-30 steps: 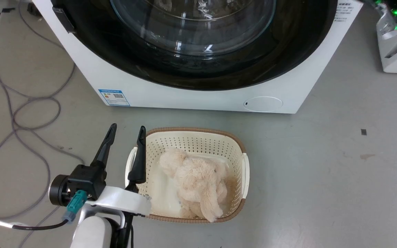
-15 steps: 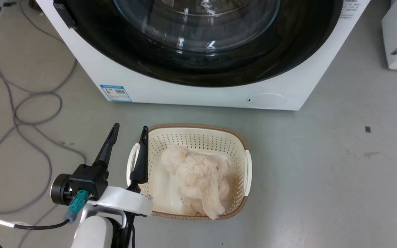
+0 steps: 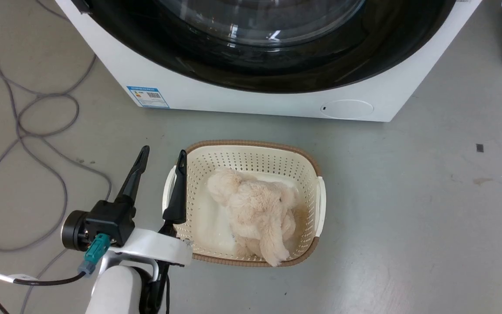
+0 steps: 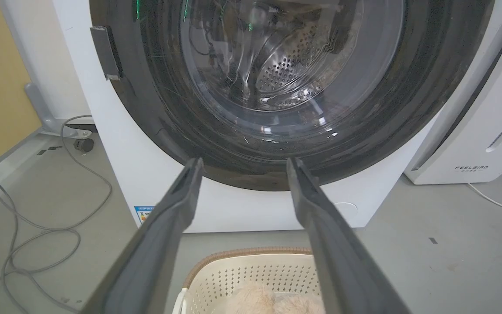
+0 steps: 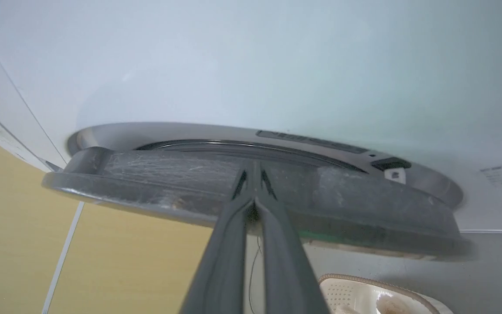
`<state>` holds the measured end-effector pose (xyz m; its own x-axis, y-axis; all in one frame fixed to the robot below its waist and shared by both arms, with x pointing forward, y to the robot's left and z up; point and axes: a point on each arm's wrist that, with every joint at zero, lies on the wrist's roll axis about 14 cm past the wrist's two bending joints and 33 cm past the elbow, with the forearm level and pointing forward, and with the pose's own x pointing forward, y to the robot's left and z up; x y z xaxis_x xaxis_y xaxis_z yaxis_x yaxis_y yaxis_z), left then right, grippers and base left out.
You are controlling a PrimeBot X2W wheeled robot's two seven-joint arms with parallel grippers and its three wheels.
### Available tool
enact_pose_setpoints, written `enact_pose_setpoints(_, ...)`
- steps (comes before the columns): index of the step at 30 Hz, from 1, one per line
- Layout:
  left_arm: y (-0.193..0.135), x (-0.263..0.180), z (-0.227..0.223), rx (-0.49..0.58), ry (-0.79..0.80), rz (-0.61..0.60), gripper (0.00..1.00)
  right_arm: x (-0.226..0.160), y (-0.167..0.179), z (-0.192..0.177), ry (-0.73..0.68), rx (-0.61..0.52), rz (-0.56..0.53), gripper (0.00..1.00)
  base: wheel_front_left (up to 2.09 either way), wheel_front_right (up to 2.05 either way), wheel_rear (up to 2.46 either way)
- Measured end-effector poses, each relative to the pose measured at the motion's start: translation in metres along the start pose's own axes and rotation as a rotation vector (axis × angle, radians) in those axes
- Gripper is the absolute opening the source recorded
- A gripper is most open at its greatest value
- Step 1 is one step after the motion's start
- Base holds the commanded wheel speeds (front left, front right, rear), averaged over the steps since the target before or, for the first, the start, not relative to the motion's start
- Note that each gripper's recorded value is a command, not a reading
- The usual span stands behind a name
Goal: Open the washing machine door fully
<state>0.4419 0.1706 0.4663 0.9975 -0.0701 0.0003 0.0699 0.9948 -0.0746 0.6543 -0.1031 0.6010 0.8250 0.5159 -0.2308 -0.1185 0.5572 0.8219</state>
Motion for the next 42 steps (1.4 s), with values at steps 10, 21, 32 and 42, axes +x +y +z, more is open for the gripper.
enact_pose_setpoints(10,-0.001,0.0,-0.003,-0.002,0.008,-0.001,1.0,0.004,-0.003,-0.016,0.109,-0.052,-0.039,0.0,0.0,0.0,0.0)
enact_pose_setpoints(21,-0.003,-0.003,0.006,-0.001,-0.01,-0.002,1.0,-0.006,0.014,-0.053,0.275,-0.081,-0.01,0.0,0.0,0.0,0.0)
enact_pose_setpoints(32,-0.002,-0.028,0.022,0.02,-0.035,0.007,1.0,-0.045,0.044,-0.091,0.382,-0.112,0.071,0.0,0.0,0.0,0.0)
enact_pose_setpoints(42,0.0,-0.057,0.034,0.038,-0.057,0.025,1.0,-0.085,0.07,-0.154,0.517,-0.123,0.166,0.0,0.0,0.0,0.0)
